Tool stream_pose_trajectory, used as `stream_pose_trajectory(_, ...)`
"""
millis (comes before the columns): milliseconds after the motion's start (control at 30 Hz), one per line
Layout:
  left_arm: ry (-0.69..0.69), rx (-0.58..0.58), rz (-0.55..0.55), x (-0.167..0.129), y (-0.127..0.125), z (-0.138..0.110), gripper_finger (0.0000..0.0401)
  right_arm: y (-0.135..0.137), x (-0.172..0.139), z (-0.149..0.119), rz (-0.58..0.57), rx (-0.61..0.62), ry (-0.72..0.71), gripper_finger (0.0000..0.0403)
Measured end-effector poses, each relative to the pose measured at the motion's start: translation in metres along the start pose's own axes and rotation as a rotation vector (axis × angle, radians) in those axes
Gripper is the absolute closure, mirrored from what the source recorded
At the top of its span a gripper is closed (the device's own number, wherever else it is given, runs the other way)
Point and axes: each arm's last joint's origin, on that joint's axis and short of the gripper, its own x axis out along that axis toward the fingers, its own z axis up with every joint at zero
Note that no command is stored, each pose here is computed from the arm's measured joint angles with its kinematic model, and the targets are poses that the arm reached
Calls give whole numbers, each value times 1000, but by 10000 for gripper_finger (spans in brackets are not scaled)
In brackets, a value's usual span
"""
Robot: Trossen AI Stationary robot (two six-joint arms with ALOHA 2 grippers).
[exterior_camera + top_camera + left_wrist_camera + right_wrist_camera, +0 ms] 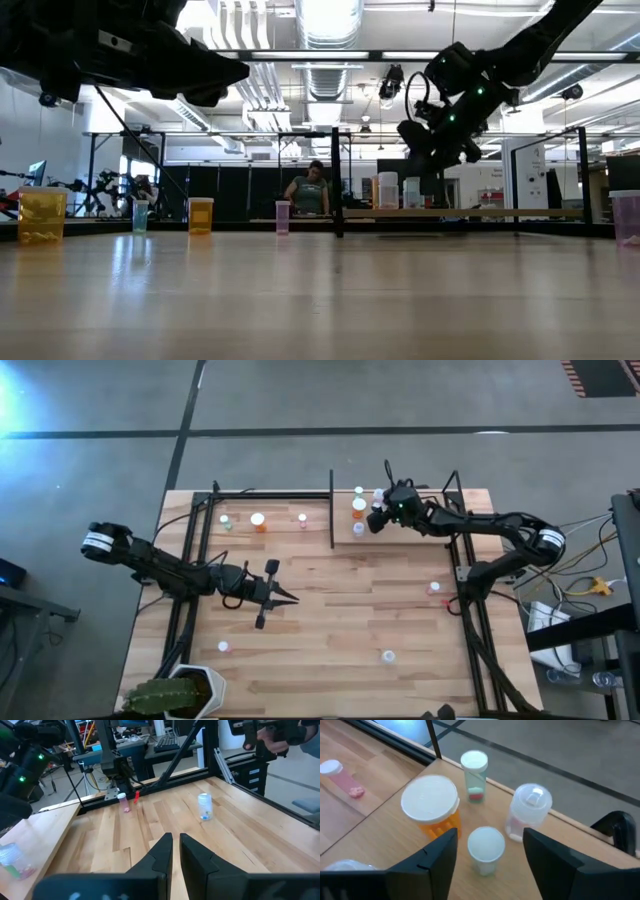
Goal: Pick and place medicine bottles onto shelf by color
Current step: Put the middle pink pill bottle on the shelf
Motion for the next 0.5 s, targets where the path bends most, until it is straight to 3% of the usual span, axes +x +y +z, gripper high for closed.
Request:
stream_pose_trajectory(300, 0, -2, 0, 0, 0, 0, 386, 6, -53, 36, 17, -79, 69, 150)
stream_pose_trajectory(500, 13, -35, -4, 0, 0, -1, 386, 25, -113, 25, 89, -163, 268, 185)
